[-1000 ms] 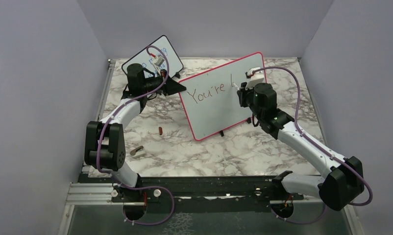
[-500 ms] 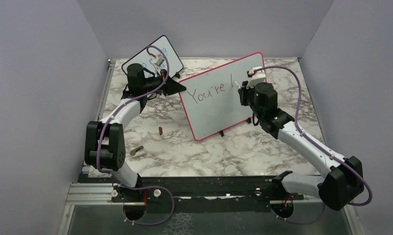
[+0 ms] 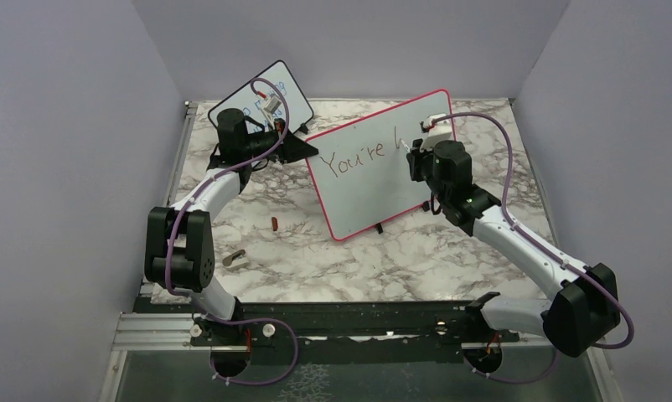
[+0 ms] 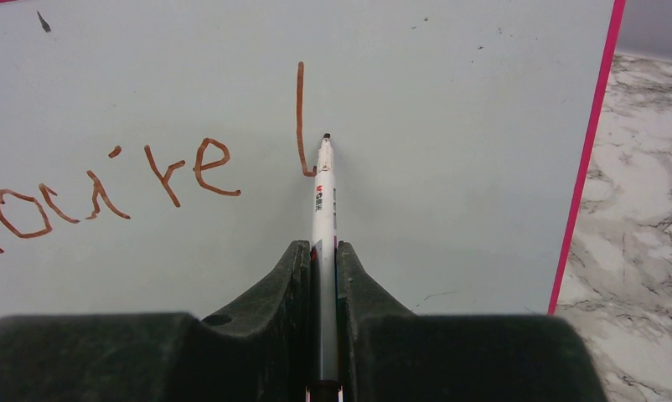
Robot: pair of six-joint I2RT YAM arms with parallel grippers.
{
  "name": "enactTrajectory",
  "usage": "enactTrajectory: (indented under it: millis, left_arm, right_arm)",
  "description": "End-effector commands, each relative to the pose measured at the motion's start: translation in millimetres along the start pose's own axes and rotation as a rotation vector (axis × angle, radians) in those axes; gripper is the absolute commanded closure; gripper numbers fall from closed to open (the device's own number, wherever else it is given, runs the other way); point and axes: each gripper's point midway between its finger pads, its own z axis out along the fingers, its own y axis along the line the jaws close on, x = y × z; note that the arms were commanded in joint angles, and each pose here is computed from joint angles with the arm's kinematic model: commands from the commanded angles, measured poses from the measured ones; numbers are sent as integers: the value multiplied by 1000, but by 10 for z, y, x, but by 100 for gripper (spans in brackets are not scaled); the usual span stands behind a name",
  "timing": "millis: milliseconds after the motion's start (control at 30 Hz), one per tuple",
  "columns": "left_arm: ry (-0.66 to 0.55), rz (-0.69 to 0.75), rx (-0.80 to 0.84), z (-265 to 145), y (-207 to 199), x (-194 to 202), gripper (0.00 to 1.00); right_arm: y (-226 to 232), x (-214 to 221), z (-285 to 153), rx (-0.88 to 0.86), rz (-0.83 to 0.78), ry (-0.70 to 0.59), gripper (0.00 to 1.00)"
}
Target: Write a sentence on the whiteboard
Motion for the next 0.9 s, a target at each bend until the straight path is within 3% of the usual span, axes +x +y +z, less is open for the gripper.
enactTrajectory:
  millis: [0,867]
  left_arm:
    - [47,-36,30,41,10,148,100]
    - [45,-35,29,33,6,136,100]
  right_arm:
    - [-13,-2,32,6,13,-3,99]
    - [-104,284,-102,41,16,83,99]
